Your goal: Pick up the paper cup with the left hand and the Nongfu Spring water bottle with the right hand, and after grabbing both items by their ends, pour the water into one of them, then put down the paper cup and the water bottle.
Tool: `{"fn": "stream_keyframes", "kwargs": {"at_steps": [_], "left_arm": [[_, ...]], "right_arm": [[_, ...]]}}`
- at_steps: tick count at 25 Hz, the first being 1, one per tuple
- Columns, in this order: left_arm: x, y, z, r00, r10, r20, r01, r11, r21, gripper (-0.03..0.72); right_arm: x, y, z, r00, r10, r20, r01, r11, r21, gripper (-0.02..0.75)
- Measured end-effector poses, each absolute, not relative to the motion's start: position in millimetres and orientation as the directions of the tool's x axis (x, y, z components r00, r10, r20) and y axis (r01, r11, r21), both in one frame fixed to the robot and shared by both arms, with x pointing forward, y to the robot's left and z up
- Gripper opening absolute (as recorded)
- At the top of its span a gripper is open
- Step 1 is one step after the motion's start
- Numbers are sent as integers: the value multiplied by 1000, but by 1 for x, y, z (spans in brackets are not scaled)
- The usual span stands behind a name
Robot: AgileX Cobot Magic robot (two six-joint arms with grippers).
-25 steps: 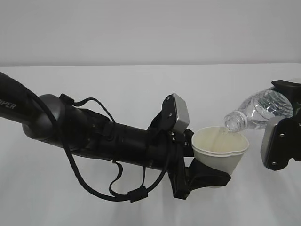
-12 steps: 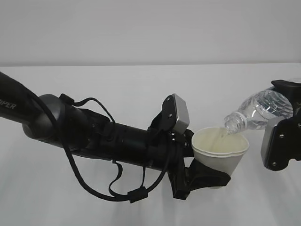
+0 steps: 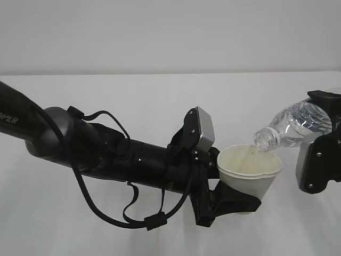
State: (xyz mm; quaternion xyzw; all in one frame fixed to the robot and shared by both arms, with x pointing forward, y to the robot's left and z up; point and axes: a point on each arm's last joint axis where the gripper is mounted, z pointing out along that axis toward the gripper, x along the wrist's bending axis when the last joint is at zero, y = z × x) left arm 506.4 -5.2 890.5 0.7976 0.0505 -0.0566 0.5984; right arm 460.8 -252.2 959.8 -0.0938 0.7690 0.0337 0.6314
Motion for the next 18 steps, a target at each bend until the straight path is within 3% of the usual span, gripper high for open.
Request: {"fn": "stream_keyframes", "kwargs": {"at_steps": [18], "left_arm": [[506, -5, 890, 988, 11, -152, 149, -284, 947, 449]], "right_arm": [[461, -252, 960, -181, -119, -976, -190, 978, -84, 428]]}}
